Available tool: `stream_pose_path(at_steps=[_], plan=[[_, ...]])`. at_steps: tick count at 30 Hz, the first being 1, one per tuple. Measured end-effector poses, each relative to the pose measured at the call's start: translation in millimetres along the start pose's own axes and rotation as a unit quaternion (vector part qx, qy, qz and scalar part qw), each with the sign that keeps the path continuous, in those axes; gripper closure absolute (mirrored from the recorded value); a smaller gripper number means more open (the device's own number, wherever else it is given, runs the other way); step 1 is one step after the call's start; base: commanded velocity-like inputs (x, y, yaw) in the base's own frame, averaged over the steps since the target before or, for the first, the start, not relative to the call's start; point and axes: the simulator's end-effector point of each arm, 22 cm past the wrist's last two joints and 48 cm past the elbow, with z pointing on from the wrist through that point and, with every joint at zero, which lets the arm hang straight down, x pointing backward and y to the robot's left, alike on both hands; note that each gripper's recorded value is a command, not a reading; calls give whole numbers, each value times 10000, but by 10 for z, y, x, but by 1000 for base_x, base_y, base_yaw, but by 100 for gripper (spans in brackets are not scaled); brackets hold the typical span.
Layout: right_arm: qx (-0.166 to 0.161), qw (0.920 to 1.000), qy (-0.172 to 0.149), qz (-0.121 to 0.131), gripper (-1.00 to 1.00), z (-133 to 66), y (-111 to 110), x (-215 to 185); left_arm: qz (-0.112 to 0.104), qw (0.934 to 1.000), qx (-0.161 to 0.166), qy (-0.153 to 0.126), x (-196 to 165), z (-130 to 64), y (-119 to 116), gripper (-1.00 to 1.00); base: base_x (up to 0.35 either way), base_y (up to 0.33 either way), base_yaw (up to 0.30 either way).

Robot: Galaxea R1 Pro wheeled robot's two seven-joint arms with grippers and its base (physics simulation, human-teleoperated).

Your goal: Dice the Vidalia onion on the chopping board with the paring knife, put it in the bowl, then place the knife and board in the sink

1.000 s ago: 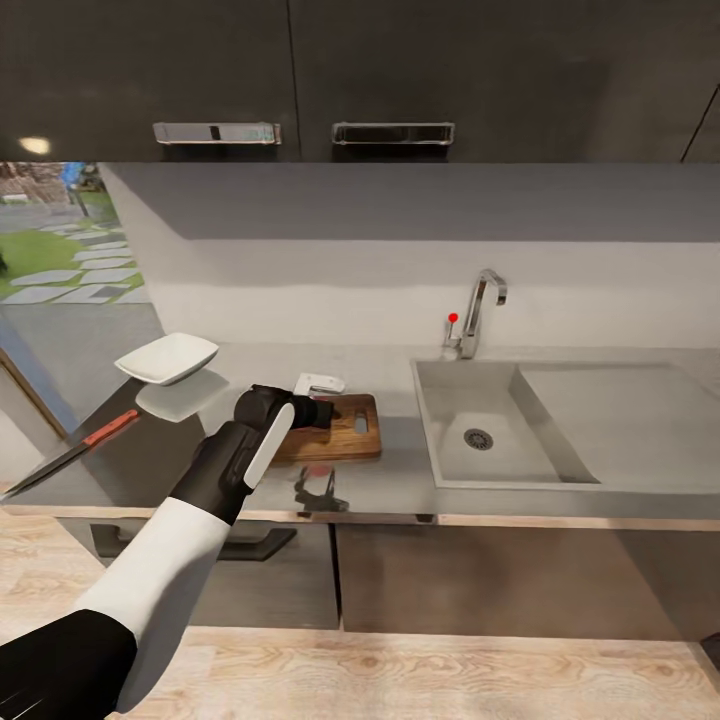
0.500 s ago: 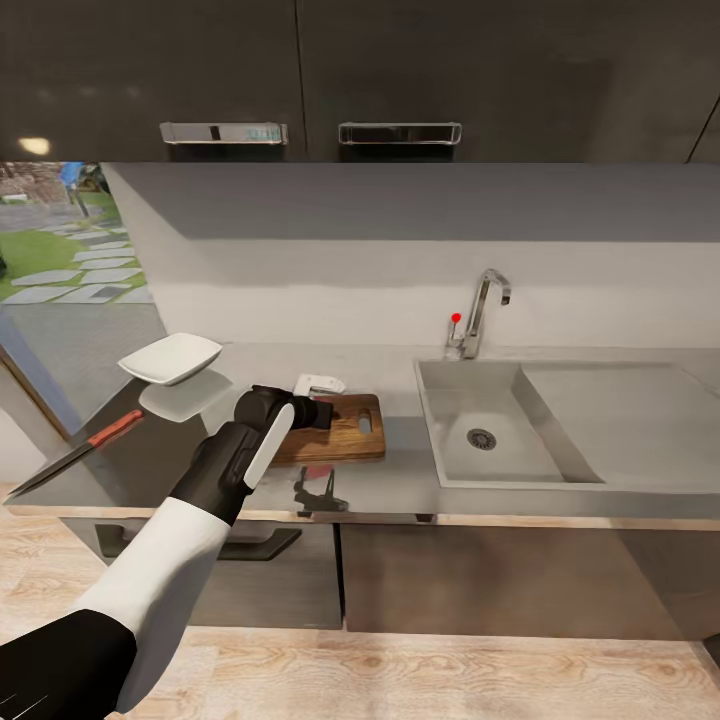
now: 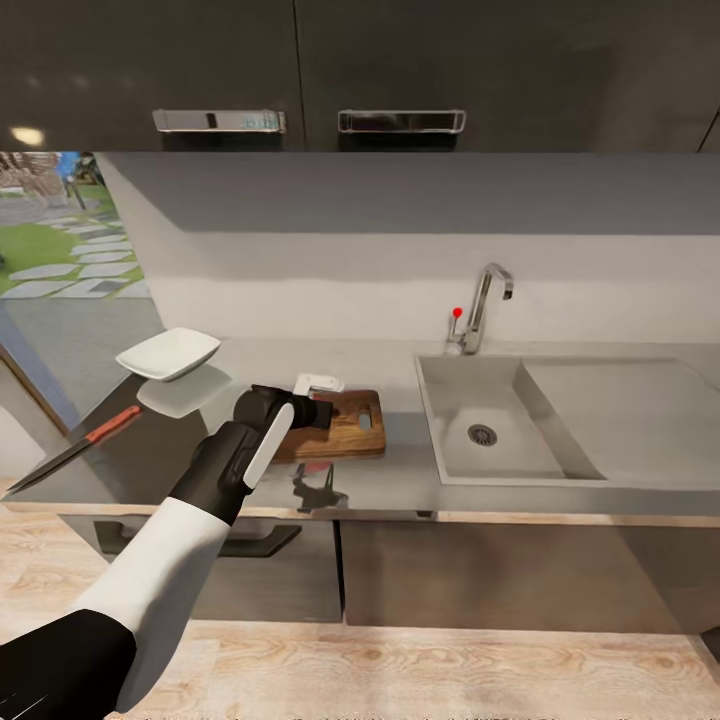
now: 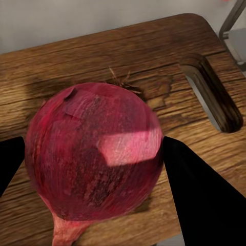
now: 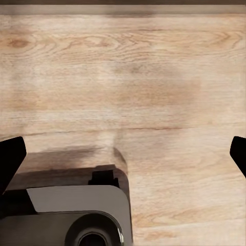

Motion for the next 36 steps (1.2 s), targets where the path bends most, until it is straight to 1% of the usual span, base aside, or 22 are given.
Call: stream_pose_path(at_steps=[12,36], plan=[[-4,10000,85,-5,-100,-1,9,72,-31,10000,13,71,73,82,13,100,0,0,0],[-7,10000,92,-3,-100,-2,14,79,-39,10000,4,75,78,87,26,100,11,0,0]])
